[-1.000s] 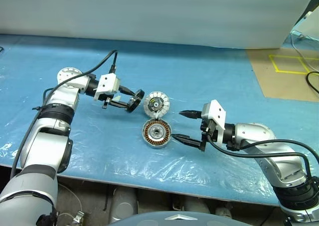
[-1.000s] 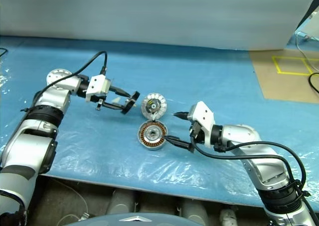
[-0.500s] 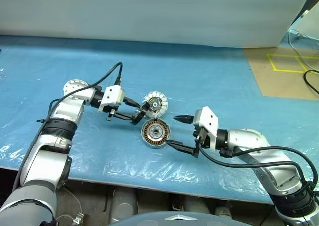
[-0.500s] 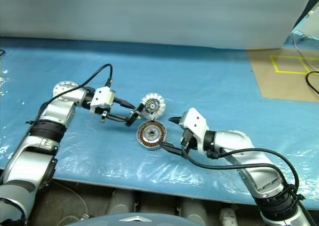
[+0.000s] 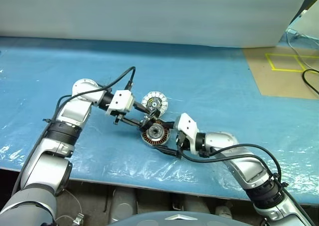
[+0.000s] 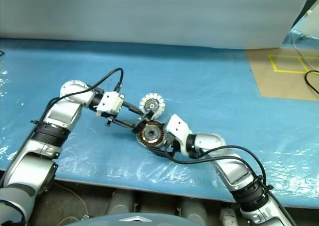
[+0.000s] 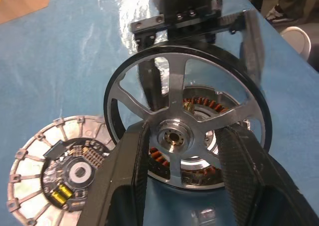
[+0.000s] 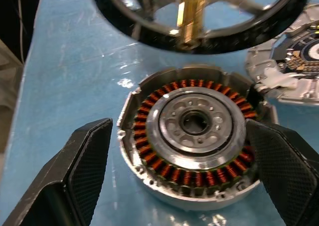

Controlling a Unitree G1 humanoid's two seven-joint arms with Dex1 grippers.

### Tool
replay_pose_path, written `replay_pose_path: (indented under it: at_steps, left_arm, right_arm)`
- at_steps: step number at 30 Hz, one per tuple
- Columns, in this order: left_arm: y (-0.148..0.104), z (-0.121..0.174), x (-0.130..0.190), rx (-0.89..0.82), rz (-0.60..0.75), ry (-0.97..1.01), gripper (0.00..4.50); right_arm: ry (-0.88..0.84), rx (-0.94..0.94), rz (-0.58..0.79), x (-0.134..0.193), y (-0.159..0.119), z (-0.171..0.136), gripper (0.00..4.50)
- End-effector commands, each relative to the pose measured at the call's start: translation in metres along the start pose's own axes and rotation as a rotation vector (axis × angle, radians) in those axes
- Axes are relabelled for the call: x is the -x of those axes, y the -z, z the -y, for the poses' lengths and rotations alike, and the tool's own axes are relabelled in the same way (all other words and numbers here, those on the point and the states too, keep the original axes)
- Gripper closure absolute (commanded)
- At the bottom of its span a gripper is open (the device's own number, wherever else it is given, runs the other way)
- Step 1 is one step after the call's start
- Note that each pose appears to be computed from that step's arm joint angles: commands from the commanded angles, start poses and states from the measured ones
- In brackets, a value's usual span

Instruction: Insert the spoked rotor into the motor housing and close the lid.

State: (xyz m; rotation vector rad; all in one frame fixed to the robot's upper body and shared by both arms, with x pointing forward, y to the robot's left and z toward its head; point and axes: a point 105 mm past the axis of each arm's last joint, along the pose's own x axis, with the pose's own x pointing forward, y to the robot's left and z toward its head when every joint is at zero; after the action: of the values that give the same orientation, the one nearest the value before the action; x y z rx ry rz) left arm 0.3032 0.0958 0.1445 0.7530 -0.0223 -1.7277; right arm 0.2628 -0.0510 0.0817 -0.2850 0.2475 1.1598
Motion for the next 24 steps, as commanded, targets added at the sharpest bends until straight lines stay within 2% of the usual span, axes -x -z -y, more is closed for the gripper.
replay_pose_path:
  at_steps: [1,6,10,14,18,24]
  left_arm:
    - [-0.006,0.001,-0.004,-0.020,0.039,-0.045,2.73]
    - [0.000,-0.003,-0.006,0.020,0.052,-0.137,2.73]
    - [0.002,-0.004,-0.007,0.022,0.056,-0.165,2.73]
    - [-0.005,-0.010,-0.008,0.024,0.086,-0.184,2.73]
    - [-0.005,-0.012,-0.009,0.022,0.090,-0.186,2.73]
    - [-0.002,-0.013,-0.004,0.024,0.075,-0.189,2.73]
  right_arm:
    - [0.018,-0.003,-0.001,0.004,0.012,0.007,0.00]
    - [0.055,-0.015,-0.010,0.026,0.036,0.011,0.00]
    - [0.092,-0.012,-0.035,0.058,0.059,0.007,0.00]
    - [0.124,0.001,-0.028,0.079,0.064,0.004,0.00]
    - [0.141,0.015,0.000,0.090,0.054,0.004,0.00]
    - [0.151,0.070,0.052,0.100,0.006,0.006,0.00]
